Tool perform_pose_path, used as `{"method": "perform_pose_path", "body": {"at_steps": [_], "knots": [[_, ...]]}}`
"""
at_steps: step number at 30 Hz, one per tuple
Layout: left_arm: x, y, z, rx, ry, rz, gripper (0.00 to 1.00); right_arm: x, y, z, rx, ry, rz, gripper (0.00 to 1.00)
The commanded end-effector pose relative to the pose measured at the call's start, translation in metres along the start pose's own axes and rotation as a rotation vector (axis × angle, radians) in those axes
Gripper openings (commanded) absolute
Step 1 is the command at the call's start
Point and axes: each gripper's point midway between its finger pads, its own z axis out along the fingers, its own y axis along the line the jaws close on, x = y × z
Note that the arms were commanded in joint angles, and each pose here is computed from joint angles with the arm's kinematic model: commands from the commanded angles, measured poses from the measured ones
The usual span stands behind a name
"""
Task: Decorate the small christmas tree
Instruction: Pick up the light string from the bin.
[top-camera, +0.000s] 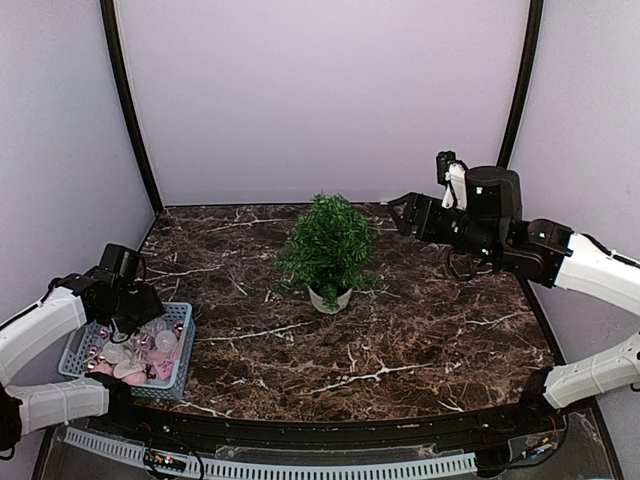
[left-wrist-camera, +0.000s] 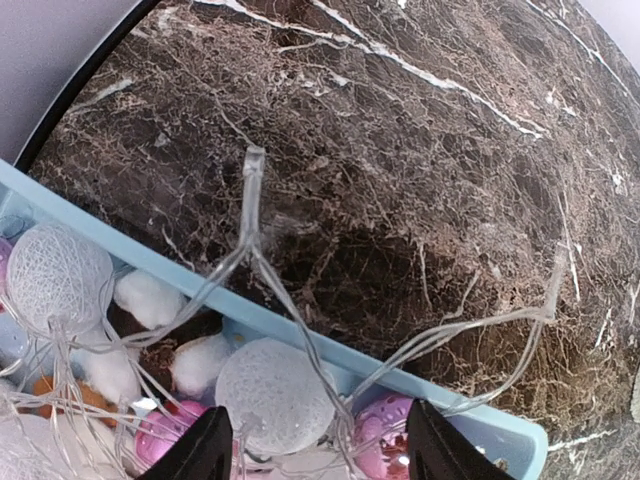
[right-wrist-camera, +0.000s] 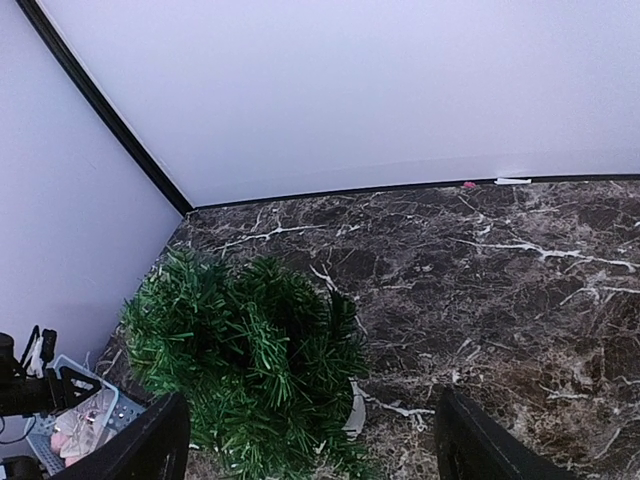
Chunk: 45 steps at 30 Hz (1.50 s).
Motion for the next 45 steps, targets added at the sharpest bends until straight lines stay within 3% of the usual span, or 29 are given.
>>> {"method": "perform_pose_path", "body": {"at_steps": [1, 12, 21, 29, 35, 37, 42, 45], "knots": [[0.003, 0.001, 0.011, 0.001, 0.007, 0.020, 0.59, -0.007, 0.004, 0.000, -0.024, -0.027, 0.024, 0.85], [0.019, -0.013, 0.015, 0.117, 0.048, 0.014, 0.69, -0.002, 0.005, 0.006, -0.024, -0.007, 0.032, 0.84], [-0.009, -0.038, -0.027, 0.281, -0.088, 0.066, 0.72, 0.005, 0.009, 0.013, -0.039, 0.027, 0.028, 0.83], [0.010, -0.031, -0.005, 0.179, 0.075, 0.076, 0.72, 0.003, 0.012, 0.015, -0.049, 0.026, 0.042, 0.82], [0.012, -0.019, 0.003, 0.098, 0.092, 0.072, 0.71, -0.002, 0.014, 0.014, -0.047, 0.016, 0.033, 0.82], [0.013, -0.018, 0.004, 0.097, 0.089, 0.068, 0.70, -0.002, 0.014, 0.015, -0.047, 0.015, 0.030, 0.82], [0.014, -0.018, 0.010, 0.102, 0.083, 0.073, 0.53, 0.000, 0.016, 0.018, -0.052, 0.024, 0.030, 0.82], [0.015, -0.015, 0.013, 0.083, 0.088, 0.077, 0.47, 0.002, 0.014, 0.017, -0.049, 0.027, 0.034, 0.82]]}}
